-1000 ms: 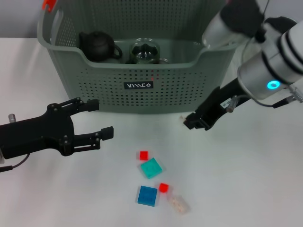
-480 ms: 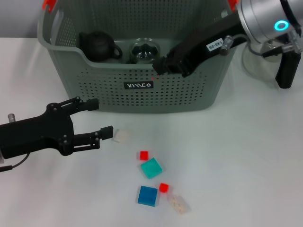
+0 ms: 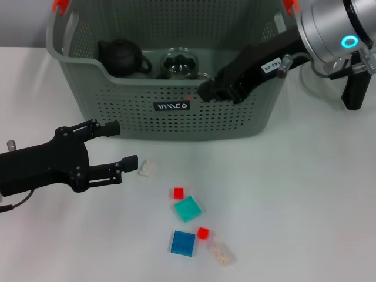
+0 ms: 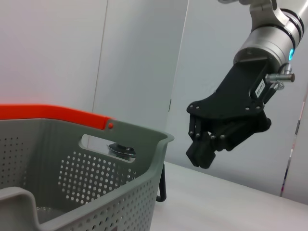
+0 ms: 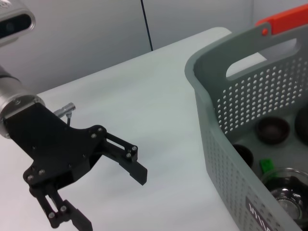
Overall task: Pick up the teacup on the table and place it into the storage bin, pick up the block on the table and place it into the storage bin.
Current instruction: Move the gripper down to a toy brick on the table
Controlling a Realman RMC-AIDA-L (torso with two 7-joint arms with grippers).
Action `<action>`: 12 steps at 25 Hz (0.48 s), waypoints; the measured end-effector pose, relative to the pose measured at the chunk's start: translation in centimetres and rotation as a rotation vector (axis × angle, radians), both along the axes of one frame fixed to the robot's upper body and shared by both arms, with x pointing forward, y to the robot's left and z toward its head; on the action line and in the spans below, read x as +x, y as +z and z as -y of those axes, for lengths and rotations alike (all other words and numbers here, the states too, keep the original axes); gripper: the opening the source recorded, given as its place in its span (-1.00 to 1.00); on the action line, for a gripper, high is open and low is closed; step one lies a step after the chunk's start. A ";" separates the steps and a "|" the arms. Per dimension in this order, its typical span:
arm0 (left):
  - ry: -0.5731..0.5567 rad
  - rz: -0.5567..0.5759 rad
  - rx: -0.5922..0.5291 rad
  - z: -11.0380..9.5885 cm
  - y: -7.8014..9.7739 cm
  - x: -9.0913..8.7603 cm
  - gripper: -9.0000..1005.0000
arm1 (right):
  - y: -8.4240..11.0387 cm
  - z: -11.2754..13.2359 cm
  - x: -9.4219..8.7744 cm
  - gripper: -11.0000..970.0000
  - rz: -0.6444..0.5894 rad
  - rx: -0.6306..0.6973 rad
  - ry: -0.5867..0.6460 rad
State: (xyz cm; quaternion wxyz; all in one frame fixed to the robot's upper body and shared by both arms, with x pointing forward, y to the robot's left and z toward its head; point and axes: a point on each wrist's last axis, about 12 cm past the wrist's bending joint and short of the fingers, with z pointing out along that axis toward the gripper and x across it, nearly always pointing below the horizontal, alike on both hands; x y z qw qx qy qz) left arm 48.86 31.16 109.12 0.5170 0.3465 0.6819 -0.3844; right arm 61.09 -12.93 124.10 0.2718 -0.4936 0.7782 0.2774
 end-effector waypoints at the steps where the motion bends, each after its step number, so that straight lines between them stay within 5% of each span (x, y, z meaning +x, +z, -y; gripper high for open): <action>1: 0.000 0.001 0.001 0.0 0.0 0.0 0.71 | -0.1 0.2 0.0 -0.90 0.003 0.006 0.002; 6: 0.000 0.000 -0.001 0.0 -0.1 -0.1 0.71 | -0.4 1.1 -0.2 -0.88 0.035 0.088 0.011; 12: 0.012 -0.004 -0.007 -0.1 -0.2 -0.4 0.71 | -0.8 2.2 -0.3 -0.46 0.128 0.231 0.007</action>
